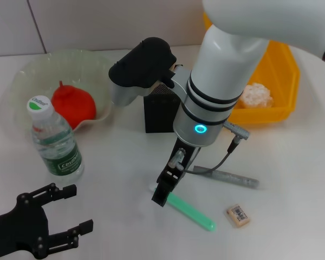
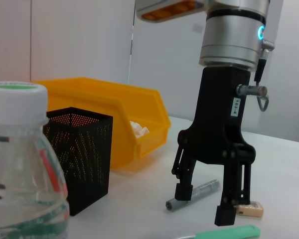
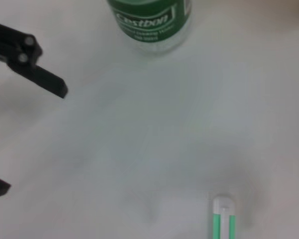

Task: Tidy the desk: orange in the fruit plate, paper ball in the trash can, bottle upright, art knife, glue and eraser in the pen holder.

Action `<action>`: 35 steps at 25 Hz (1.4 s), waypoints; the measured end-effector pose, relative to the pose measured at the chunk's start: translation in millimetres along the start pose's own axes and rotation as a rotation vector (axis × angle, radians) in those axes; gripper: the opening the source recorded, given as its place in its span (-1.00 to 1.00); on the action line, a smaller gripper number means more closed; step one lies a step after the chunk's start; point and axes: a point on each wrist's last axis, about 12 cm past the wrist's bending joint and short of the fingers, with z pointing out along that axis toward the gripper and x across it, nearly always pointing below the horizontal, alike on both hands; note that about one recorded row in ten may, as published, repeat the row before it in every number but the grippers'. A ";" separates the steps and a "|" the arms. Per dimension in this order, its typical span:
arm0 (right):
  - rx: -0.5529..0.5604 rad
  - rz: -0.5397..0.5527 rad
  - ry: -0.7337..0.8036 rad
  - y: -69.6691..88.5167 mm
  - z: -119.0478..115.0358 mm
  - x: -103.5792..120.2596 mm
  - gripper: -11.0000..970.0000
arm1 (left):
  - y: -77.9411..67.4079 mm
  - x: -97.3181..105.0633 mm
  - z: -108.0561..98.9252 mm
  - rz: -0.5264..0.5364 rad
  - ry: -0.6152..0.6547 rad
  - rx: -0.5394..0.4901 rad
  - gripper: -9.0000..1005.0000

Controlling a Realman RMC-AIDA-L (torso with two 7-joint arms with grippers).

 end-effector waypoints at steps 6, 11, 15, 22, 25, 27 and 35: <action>0.010 0.002 0.005 -1.6 3.4 -0.7 0.68 | -0.1 0.1 0.0 0.006 0.000 0.000 0.60; 0.017 -0.003 0.004 -1.6 5.8 -0.7 0.68 | -0.1 0.1 0.1 0.006 -0.001 0.000 0.60; 0.034 -0.024 0.013 0.1 10.0 -0.4 0.67 | -0.4 0.3 0.2 0.006 -0.001 0.000 0.60; 0.043 -0.027 0.010 -0.3 12.2 -1.1 0.67 | -1.8 1.5 -0.5 0.004 -0.001 -0.001 0.60; 0.044 -0.033 0.010 0.6 14.6 -1.0 0.67 | -2.9 2.7 -0.6 0.001 -0.002 -0.001 0.60; 0.044 -0.035 0.008 1.0 15.1 -1.4 0.67 | -3.9 4.1 0.6 0.002 -0.008 0.003 0.60; 0.051 -0.053 0.033 3.5 17.8 0.9 0.66 | -3.4 3.7 0.8 0.008 -0.009 0.005 0.60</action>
